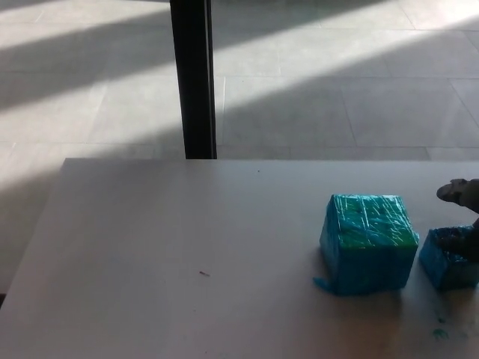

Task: The robot uses its right hand to pick up the small cube kept on the middle on the desk and place it on the bigger cube kept next to it

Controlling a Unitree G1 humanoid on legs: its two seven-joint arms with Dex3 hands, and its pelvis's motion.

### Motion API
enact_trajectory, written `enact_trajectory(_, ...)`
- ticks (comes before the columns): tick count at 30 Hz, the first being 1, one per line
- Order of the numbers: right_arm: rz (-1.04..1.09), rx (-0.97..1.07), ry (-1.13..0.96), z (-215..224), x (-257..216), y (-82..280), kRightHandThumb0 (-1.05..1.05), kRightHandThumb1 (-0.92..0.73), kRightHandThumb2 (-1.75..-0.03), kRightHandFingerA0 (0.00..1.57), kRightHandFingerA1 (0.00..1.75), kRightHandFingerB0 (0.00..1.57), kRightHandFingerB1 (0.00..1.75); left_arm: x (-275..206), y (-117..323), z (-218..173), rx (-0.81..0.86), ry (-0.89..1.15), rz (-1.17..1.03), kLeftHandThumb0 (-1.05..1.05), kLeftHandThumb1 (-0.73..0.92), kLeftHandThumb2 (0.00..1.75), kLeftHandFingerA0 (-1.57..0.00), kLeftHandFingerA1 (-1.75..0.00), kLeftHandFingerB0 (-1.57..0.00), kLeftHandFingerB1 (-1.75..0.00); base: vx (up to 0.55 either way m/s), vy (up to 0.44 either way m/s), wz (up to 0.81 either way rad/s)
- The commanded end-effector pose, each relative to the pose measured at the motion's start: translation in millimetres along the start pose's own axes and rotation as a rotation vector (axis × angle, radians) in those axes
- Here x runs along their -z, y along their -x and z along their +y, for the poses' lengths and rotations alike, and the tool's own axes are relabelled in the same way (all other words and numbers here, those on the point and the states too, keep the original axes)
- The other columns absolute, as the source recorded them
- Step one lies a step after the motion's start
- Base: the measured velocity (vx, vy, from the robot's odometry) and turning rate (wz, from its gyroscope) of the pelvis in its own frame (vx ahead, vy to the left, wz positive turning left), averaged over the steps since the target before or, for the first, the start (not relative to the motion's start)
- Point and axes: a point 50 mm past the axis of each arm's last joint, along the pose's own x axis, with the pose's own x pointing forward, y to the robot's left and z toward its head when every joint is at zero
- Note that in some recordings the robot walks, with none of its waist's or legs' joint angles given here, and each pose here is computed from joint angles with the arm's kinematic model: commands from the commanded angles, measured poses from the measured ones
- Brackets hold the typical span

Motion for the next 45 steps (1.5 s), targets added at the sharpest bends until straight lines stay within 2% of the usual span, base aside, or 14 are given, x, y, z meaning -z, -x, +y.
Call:
enact_trajectory(1,0.044,-0.067,-0.001,-0.3,7.2,1.0,-0.25,-0.47,-0.75,0.54,1.02,0.04,0.17,-8.8,3.2,10.3,-0.028,-0.009,-0.008,-0.99,0.92,0.71,-0.45,-0.63,-0.41,-0.43,0.00,0.000,0.00)
enact_trajectory(5,0.027,-0.120,-0.058,1.2,4.6,2.0,-0.19,-0.53,-0.64,0.62,1.53,0.00,0.24,-10.3,3.2,10.0,-0.033,-0.016,-0.011,-0.97,0.73,1.16,-0.46,-0.68,-0.40,-0.53,0.00,0.000,0.00)
enact_trajectory(10,0.078,-0.189,0.079,6.6,4.7,0.0,-0.26,-0.53,-0.60,0.60,1.57,0.00,0.17,-11.5,3.3,10.9,-0.030,-0.035,-0.017,-1.00,0.92,0.72,-0.47,-0.64,-0.42,-0.43,0.00,0.000,0.00)
enact_trajectory(14,0.128,-0.263,0.209,11.7,8.7,1.5,-0.32,-0.40,-0.74,0.70,1.31,0.00,0.00,-13.7,3.0,11.9,-0.031,-0.032,-0.020,-0.95,0.73,1.17,-0.44,-0.66,-0.38,-0.53,0.00,0.000,0.00)
enact_trajectory(16,0.142,-0.276,0.196,14.1,12.8,1.6,-0.32,-0.39,-0.72,0.66,1.29,0.00,0.00,-14.9,3.7,11.1,-0.033,-0.024,-0.021,-1.00,0.92,0.73,-0.46,-0.63,-0.42,-0.43,0.00,0.000,0.00)
enact_trajectory(19,0.145,-0.280,0.190,15.9,18.8,1.1,-0.28,-0.40,-0.71,0.63,1.28,0.00,0.03,-15.6,4.4,11.0,-0.035,-0.039,-0.029,-0.94,0.73,1.17,-0.46,-0.68,-0.39,-0.53,0.00,0.000,0.00)
enact_trajectory(20,0.151,-0.284,0.186,16.1,20.2,0.8,-0.28,-0.39,-0.71,0.65,1.29,0.00,0.03,-15.2,4.3,11.0,-0.034,-0.040,-0.030,-0.99,0.92,0.74,-0.46,-0.62,-0.42,-0.43,0.00,0.000,0.00)
enact_trajectory(23,0.152,-0.290,0.174,15.7,22.0,1.4,-0.27,-0.38,-0.69,0.64,1.30,0.00,0.01,-14.6,4.3,11.2,-0.028,-0.028,-0.026,-0.95,0.74,1.17,-0.38,-0.64,-0.34,-0.51,0.00,0.000,0.00)
enact_trajectory(24,0.143,-0.297,0.160,14.7,23.1,2.8,-0.30,-0.38,-0.68,0.61,1.30,0.00,0.00,-14.8,4.7,11.2,-0.020,-0.027,-0.026,-0.99,0.92,0.74,-0.41,-0.59,-0.38,-0.41,0.00,0.000,0.00)
enact_trajectory(29,0.122,-0.332,0.189,12.7,24.7,6.5,-0.32,-0.38,-0.68,0.58,1.28,0.00,0.00,-13.8,4.3,12.3,-0.014,-0.030,-0.023,-0.97,0.75,1.18,-0.40,-0.64,-0.34,-0.52,0.00,0.000,0.00)
enact_trajectory(33,0.084,-0.330,0.282,7.9,22.4,14.1,-0.24,-0.44,-0.61,0.61,1.46,0.00,0.06,-12.3,3.6,12.6,-0.021,-0.026,-0.020,-1.02,0.92,0.74,-0.45,-0.62,-0.39,-0.42,0.00,0.000,0.00)
enact_trajectory(35,0.055,-0.351,0.273,4.0,20.1,19.2,-0.26,-0.46,-0.56,0.56,1.43,0.00,0.09,-10.5,3.3,12.5,-0.029,-0.015,-0.014,-0.98,0.75,1.18,-0.38,-0.62,-0.33,-0.50,0.00,0.000,0.00)
enact_trajectory(44,-0.048,-0.360,0.232,-10.3,14.1,34.7,-0.44,-0.40,-0.72,0.58,1.10,0.00,0.08,-11.6,4.7,11.7,-0.025,-0.018,-0.020,-0.95,0.73,1.17,-0.43,-0.68,-0.36,-0.53,0.00,0.000,0.00)
enact_trajectory(45,-0.054,-0.360,0.233,-10.0,14.0,36.0,-0.49,-0.41,-0.74,0.58,1.02,0.00,0.10,-10.2,3.7,12.0,-0.032,-0.012,-0.019,-0.98,0.92,0.76,-0.49,-0.70,-0.39,-0.43,0.00,0.000,0.00)
